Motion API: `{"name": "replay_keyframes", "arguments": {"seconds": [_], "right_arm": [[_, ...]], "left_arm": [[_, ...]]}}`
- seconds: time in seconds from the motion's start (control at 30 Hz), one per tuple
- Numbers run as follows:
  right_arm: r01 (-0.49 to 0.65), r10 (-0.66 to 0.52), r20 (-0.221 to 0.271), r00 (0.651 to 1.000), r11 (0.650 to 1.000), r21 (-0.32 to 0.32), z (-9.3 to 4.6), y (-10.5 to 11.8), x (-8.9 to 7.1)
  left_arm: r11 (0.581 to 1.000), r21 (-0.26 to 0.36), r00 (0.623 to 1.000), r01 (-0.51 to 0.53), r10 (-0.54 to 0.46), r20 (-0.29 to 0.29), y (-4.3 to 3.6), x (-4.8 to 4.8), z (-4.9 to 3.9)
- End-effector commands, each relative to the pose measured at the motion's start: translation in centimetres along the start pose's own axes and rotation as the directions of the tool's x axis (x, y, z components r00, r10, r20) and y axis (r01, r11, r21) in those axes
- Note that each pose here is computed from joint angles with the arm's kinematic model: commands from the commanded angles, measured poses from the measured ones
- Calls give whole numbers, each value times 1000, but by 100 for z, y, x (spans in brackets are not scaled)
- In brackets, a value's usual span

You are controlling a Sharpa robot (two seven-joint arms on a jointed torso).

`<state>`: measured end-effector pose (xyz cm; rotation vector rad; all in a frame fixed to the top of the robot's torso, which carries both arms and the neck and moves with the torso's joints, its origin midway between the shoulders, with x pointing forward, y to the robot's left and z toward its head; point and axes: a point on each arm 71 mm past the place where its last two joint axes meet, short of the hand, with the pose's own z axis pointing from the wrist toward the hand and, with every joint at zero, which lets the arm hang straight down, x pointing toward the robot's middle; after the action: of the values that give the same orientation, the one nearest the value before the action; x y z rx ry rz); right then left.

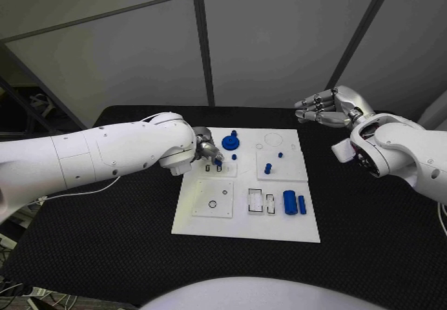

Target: Assemble the parts on the task board

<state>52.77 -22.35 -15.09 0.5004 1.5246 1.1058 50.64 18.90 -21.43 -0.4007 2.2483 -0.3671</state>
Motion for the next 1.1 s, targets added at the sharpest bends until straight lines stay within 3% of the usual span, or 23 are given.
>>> {"name": "replay_keyframes", "arguments": {"seconds": [0.03, 1.1], "right_arm": [[-1, 1, -9, 1000, 1000, -11, 6, 19, 5], [-3, 3, -19, 1000, 1000, -12, 13, 22, 19]], "left_arm": [[1000, -4, 999, -27, 27, 17, -8, -6, 2], [991, -5, 991, -134, 134, -18, -21, 79, 17]]}}
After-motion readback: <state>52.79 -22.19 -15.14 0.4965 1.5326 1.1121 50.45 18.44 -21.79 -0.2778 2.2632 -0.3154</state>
